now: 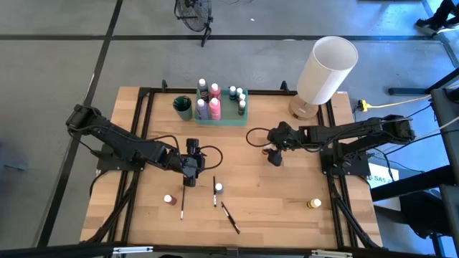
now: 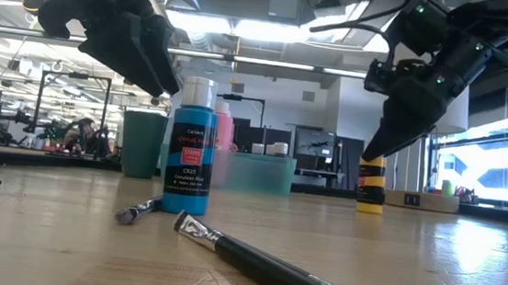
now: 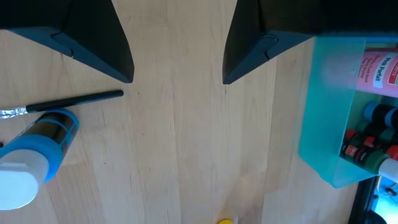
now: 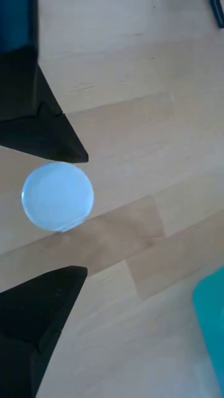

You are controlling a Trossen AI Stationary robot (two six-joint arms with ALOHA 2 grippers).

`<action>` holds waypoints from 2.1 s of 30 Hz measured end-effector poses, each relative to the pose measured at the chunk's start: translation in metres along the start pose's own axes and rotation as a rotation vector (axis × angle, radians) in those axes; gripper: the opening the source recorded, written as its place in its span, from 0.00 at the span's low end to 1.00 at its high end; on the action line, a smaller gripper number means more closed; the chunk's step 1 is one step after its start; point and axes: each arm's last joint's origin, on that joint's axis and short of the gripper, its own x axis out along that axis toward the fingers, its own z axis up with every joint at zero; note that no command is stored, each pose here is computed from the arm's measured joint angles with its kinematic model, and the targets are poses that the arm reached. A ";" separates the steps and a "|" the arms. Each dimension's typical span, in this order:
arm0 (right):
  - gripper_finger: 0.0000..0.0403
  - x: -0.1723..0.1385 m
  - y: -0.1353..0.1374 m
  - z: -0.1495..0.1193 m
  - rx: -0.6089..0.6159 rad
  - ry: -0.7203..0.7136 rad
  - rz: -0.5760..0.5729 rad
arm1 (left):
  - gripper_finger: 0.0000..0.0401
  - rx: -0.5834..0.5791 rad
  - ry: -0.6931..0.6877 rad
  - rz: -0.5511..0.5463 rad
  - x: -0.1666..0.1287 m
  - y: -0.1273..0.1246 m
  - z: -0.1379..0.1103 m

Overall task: Pick & Place Paint Supplies
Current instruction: Put the top small yellow paint bottle into the green bin

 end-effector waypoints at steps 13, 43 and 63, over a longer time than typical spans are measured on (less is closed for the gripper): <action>0.53 0.000 0.000 0.000 -0.002 0.000 0.000 | 0.60 0.000 0.000 0.000 0.000 0.000 0.000; 0.34 -0.019 0.011 0.056 -0.093 -0.355 0.048 | 0.60 0.018 -0.017 0.000 0.000 0.000 0.002; 0.34 -0.025 -0.026 0.084 0.071 -0.597 -0.052 | 0.60 0.031 -0.025 0.009 0.001 0.003 0.003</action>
